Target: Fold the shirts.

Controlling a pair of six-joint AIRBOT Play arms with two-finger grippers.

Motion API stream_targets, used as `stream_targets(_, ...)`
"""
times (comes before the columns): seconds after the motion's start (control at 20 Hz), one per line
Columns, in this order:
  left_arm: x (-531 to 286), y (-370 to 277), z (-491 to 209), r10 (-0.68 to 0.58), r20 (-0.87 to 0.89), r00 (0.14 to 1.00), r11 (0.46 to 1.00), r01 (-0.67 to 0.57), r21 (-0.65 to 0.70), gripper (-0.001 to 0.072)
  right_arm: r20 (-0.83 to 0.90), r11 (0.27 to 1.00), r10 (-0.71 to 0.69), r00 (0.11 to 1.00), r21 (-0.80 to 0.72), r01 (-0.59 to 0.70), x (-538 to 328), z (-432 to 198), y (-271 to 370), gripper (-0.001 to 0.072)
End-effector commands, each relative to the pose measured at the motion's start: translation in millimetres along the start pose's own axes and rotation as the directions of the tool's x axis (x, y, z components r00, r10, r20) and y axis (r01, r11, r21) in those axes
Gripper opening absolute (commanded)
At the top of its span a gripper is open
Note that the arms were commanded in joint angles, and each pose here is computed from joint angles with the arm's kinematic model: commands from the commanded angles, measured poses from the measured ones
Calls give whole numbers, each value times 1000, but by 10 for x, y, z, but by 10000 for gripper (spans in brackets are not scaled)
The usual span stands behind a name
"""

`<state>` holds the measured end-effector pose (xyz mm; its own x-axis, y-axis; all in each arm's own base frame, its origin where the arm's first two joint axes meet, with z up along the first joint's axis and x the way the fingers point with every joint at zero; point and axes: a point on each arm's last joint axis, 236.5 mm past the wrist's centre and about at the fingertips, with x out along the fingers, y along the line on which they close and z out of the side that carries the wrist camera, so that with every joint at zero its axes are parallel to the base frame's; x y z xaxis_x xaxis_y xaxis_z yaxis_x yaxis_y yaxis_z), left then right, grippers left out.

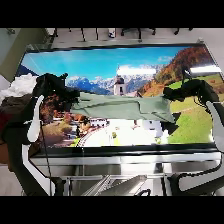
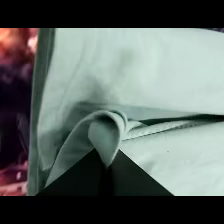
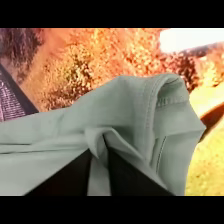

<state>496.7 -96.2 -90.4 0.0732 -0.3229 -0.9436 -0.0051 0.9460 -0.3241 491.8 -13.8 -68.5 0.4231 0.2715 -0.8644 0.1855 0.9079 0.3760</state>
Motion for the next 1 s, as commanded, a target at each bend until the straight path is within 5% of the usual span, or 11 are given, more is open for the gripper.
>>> stream_targets(0.0,118,-150,121,-10,1,1000,999,10,34,376,5,1000,-6,1000,-21,7,-7,84,-55,442)
stream_targets(0.05,94,-198,156,-11,14,1000,999,10,45,708,-7,1000,-7,1000,-19,7,-76,104,-92,566)
stream_targets(0.25,-145,-348,282,-21,50,999,996,17,83,697,-153,1000,11,988,-4,-12,-290,-105,-386,696)
stream_targets(0.55,-570,-364,168,-20,28,999,995,17,95,697,-328,976,186,926,-48,-213,-137,-536,-357,696)
stream_targets(0.95,-1176,-163,118,-16,102,995,1000,15,7,696,-331,966,223,917,-49,-253,-86,-514,-412,694)
